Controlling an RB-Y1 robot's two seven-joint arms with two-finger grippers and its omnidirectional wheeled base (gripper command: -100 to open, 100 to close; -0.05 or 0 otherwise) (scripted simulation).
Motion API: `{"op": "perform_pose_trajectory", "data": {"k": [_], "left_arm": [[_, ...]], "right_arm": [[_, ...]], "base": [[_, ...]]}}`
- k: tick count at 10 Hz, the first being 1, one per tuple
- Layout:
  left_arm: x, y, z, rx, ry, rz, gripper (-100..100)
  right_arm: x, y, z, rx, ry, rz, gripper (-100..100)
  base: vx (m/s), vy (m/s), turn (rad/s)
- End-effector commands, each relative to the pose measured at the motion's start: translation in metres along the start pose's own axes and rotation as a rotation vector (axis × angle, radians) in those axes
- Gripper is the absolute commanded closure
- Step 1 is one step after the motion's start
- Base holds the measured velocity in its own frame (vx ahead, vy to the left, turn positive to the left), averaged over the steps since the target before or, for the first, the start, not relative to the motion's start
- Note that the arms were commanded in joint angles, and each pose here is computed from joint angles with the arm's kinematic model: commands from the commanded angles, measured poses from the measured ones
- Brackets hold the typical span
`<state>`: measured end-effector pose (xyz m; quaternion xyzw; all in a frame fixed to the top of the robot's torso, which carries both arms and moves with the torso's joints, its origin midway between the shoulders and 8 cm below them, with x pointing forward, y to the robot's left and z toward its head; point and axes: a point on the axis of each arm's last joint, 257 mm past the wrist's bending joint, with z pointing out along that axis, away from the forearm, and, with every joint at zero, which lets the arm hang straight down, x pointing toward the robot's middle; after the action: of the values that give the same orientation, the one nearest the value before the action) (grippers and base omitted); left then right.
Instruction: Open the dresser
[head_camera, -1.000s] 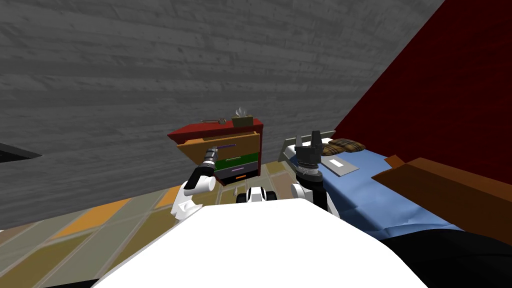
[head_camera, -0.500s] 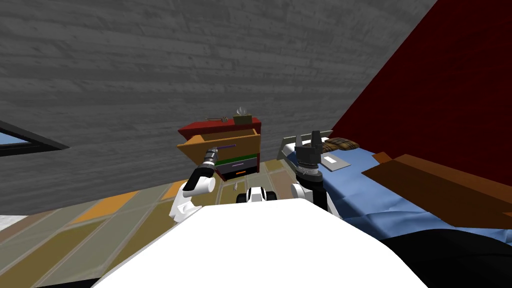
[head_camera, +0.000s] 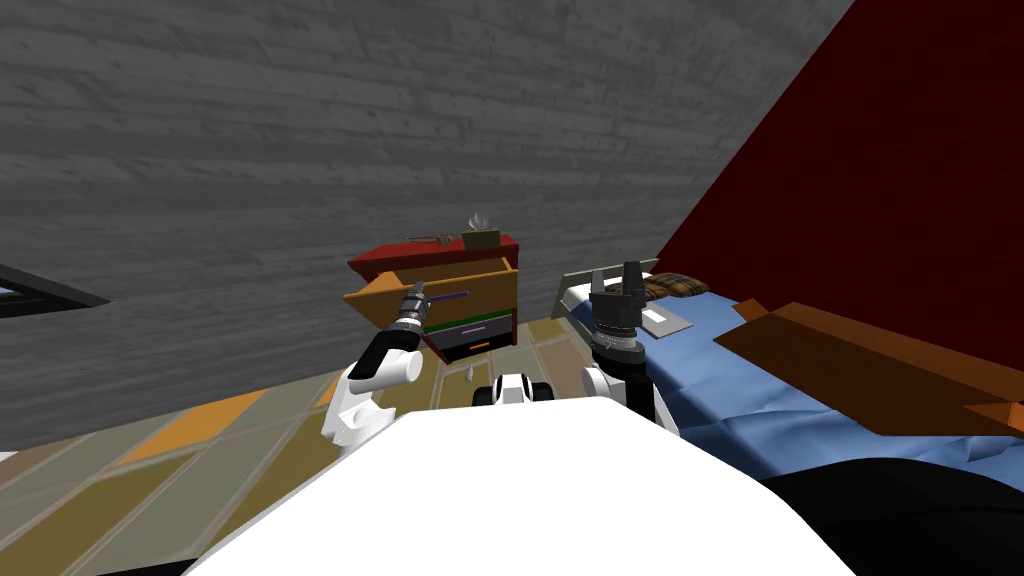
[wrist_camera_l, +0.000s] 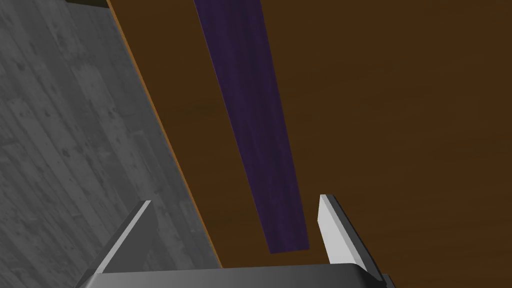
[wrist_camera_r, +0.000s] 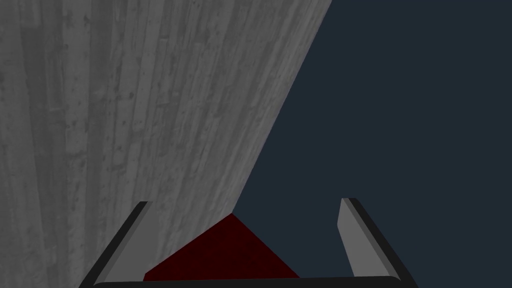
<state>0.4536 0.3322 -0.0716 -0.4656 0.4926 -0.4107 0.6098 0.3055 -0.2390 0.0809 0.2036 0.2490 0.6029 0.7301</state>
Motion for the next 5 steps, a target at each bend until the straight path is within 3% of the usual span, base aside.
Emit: {"op": "perform_pose_trajectory", "data": {"k": [1,3,4,5], "left_arm": [[-0.0087,-0.0135,-0.0014,-0.004,-0.011,0.0,-100],[-0.0151,-0.0231,-0.0028,-0.006,-0.019,0.001,-100],[-0.0121,-0.0149,-0.003,-0.021,-0.014,-0.002,-100],[-0.0123,-0.0134,-0.0032,-0.028,-0.013,-0.002,0]], "right_arm": [[0.0,0.0,0.0,0.0,0.0,0.0,0],[0.0,0.0,0.0,0.0,0.0,0.0,0],[0.0,0.0,0.0,0.0,0.0,0.0,0],[0.0,0.0,0.0,0.0,0.0,0.0,0]], "base": [[-0.002,-0.003,-0.043],[-0.01,-0.005,-0.042],[0.0,0.0,0.0],[0.0,0.0,0.0]]}}
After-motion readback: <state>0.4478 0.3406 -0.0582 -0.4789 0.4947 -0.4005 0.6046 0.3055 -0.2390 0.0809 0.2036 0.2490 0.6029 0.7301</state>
